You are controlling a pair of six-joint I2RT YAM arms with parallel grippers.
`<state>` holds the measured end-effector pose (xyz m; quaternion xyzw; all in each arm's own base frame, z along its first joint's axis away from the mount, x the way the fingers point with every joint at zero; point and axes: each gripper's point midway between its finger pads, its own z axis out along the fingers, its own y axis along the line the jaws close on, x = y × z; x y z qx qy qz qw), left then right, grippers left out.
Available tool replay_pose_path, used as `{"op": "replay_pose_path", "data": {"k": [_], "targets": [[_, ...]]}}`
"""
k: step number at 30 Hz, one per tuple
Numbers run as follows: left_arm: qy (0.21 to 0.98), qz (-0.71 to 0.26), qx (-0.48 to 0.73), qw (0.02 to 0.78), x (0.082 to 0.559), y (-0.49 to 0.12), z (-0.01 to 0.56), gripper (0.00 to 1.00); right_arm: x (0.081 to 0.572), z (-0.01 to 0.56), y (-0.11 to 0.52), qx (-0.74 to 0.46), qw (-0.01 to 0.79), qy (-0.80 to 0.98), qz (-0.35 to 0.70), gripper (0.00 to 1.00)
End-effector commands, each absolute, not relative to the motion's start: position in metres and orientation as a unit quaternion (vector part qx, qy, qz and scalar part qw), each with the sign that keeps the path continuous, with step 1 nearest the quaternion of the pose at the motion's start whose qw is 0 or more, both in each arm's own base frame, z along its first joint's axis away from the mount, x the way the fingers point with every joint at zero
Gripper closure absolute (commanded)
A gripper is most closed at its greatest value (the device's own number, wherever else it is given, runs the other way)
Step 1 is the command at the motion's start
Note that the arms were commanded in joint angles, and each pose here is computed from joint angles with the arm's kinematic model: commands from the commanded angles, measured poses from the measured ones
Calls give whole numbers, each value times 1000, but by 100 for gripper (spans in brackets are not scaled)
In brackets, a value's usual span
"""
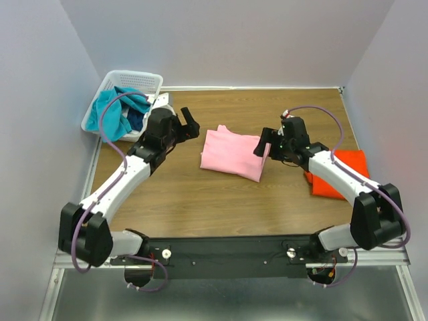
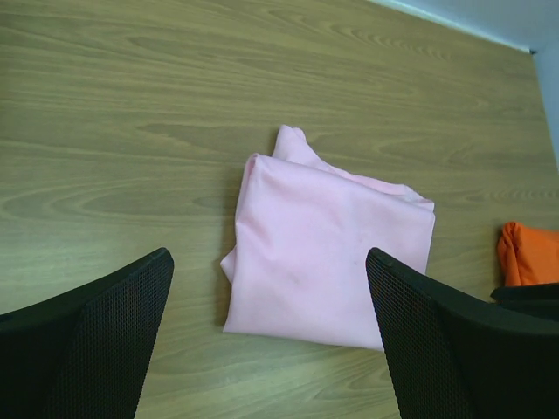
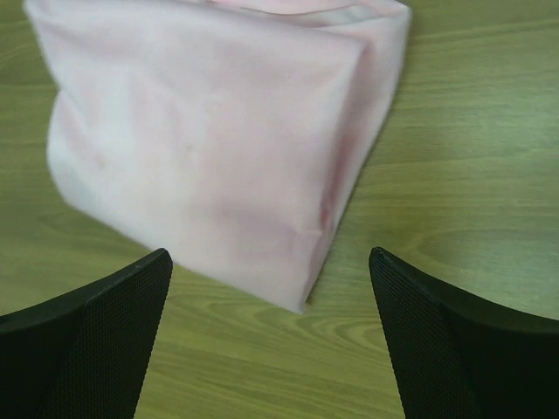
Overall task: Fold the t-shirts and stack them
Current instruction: Fold the tshirt, then neatly place the folded tshirt to the corner
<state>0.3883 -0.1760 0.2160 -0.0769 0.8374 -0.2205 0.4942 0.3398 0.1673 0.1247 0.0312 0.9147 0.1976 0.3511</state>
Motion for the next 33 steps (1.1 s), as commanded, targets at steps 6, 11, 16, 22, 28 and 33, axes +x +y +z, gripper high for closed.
{"op": "replay_pose_path", "data": {"k": [6,11,16,22,28,33], "targets": [[829,-173,-146,512,347,-131,216,2,362,74,149,130,295,940,117,0],[840,-159,-150,496,340,-126,198,2,376,54,153,130,278,946,101,5],[846,-152,-149,489,340,-125,188,2,385,29,156,120,256,955,86,15],[845,-145,-146,494,340,-122,189,2,382,7,161,113,235,963,74,40],[839,-147,-145,503,339,-121,196,2,375,-8,169,88,214,970,80,76],[838,-147,-144,505,338,-120,196,2,366,1,167,52,219,971,82,97]]}}
